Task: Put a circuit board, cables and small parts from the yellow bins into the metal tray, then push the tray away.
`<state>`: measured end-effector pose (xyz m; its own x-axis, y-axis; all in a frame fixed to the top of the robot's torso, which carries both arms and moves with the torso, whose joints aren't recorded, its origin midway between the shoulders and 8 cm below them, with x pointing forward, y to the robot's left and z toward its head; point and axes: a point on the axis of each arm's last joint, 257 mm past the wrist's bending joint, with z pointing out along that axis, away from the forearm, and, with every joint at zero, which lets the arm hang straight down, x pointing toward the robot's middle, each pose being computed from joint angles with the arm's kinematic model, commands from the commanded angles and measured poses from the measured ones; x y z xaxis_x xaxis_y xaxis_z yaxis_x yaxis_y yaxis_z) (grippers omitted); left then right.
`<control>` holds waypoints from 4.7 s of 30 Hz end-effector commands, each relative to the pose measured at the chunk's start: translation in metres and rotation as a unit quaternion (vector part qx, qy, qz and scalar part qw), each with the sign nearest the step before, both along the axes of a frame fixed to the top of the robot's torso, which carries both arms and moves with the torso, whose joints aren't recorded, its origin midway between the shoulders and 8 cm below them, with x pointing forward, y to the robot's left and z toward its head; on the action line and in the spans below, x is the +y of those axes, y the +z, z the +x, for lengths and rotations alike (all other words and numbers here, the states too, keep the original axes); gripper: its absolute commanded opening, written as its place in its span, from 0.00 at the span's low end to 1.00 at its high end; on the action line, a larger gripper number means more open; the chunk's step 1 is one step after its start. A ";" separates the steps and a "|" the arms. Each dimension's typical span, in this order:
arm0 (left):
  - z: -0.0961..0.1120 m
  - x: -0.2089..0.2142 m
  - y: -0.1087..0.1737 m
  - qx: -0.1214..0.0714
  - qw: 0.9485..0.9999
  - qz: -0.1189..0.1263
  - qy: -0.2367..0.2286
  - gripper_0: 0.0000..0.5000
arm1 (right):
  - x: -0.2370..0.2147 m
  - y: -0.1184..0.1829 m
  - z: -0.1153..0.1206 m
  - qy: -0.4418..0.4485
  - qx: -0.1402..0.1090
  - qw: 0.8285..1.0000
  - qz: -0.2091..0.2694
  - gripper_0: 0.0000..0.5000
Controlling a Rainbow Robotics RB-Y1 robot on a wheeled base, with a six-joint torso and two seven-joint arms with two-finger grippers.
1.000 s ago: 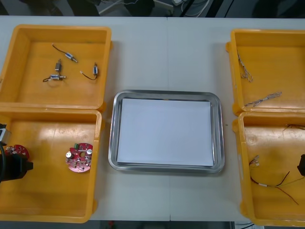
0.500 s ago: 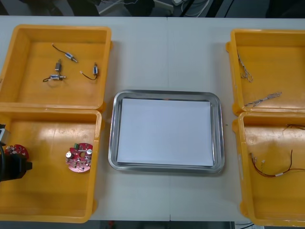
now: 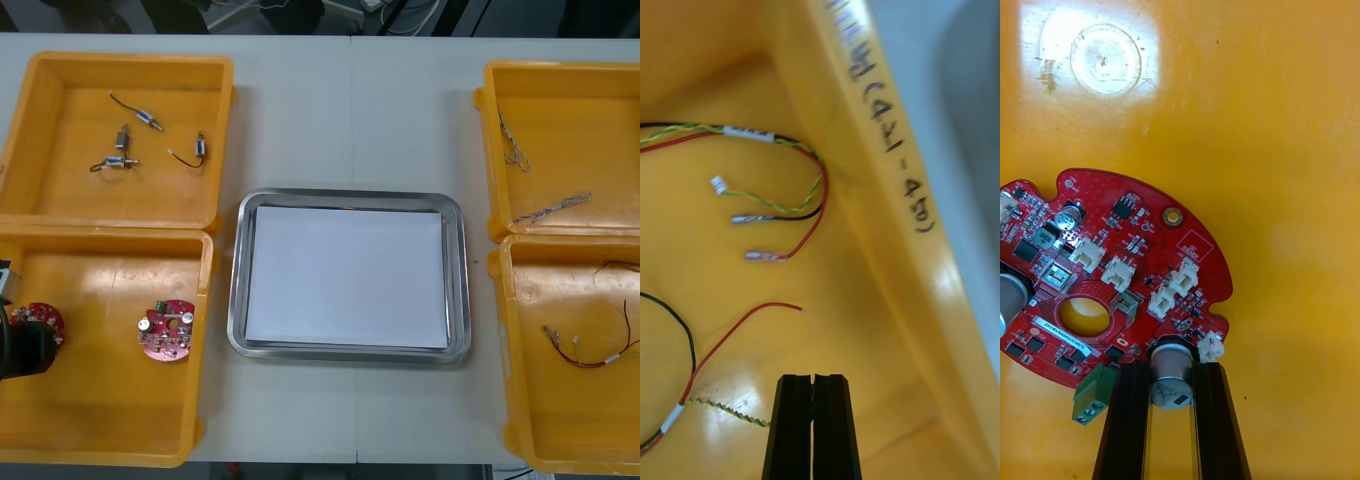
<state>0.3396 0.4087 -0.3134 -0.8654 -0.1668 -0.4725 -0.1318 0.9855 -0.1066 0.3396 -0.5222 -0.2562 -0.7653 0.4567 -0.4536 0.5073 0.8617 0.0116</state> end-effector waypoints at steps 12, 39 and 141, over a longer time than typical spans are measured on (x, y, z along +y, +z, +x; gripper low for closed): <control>-0.006 0.009 0.024 0.026 0.998 0.046 -0.045 0.00 | -0.037 0.025 0.017 -0.036 -0.028 0.999 -0.014 0.00; 0.009 -0.076 0.053 0.017 0.998 0.014 -0.061 0.00 | -0.001 0.072 0.019 -0.025 -0.021 0.999 0.029 1.00; -0.037 -0.056 0.061 -0.014 0.915 0.156 -0.373 1.00 | 0.087 -0.094 -0.009 -0.222 -0.015 0.946 0.237 0.00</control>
